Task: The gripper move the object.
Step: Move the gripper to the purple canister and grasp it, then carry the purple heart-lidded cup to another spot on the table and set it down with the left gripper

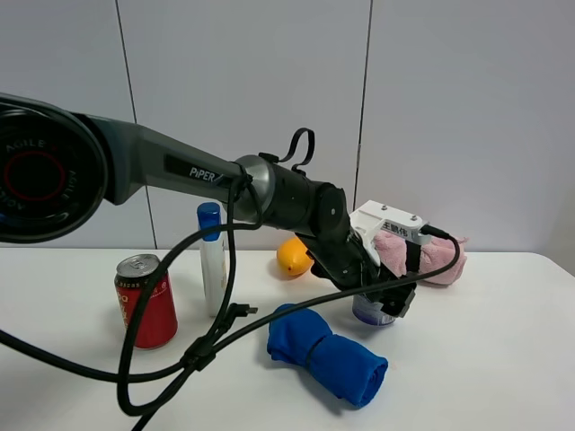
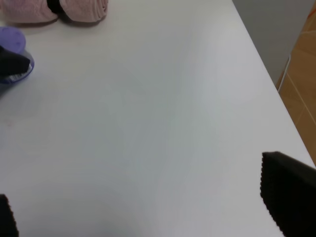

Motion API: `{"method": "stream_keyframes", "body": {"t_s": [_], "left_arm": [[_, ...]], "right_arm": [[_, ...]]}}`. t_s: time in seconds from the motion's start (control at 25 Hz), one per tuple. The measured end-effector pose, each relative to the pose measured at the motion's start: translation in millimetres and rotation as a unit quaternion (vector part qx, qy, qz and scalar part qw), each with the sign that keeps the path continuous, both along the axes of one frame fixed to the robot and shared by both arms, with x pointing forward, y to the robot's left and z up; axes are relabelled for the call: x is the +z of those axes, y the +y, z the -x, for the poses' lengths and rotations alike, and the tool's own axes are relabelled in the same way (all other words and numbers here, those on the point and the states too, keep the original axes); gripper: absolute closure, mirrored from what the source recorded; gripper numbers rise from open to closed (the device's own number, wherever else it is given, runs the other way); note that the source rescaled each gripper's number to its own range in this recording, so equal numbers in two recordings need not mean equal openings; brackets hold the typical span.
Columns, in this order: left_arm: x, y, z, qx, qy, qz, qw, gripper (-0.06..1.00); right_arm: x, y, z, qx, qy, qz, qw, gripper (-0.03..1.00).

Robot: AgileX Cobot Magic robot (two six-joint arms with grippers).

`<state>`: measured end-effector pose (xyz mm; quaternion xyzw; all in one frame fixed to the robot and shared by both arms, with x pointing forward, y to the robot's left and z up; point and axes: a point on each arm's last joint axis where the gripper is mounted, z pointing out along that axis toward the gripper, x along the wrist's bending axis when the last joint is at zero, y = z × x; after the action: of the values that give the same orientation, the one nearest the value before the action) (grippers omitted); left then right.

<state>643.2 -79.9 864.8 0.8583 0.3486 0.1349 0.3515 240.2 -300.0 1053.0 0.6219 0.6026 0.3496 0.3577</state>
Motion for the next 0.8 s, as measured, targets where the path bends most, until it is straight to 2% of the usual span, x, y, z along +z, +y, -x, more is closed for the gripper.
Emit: {"method": "stream_keyframes", "body": {"t_s": [0.32,0.36,0.4,0.44,0.52,0.8], "left_arm": [[-2.8,0.1,0.1,-0.01,-0.005,-0.008,1.0,-0.05],[-2.8,0.1,0.1,-0.01,-0.006,-0.009,1.0,0.01],[-2.8,0.1,0.1,-0.011,-0.006,-0.009,1.0,0.17],[-2.8,-0.2,0.4,-0.011,-0.006,-0.009,1.0,0.37],[-2.8,-0.7,0.9,-0.011,-0.005,-0.008,1.0,0.94],[-0.6,-0.9,2.2,-0.012,0.0,-0.009,1.0,0.93]], "right_arm": [[0.0,0.0,0.0,0.0,0.0,0.0,1.0,-0.03],[0.0,0.0,0.0,0.0,0.0,0.0,1.0,-0.03],[0.0,0.0,0.0,0.0,0.0,0.0,1.0,-0.03],[0.0,0.0,0.0,0.0,0.0,0.0,1.0,-0.03],[0.0,0.0,0.0,0.0,0.0,0.0,1.0,-0.03],[0.0,0.0,0.0,0.0,0.0,0.0,1.0,-0.03]]}}
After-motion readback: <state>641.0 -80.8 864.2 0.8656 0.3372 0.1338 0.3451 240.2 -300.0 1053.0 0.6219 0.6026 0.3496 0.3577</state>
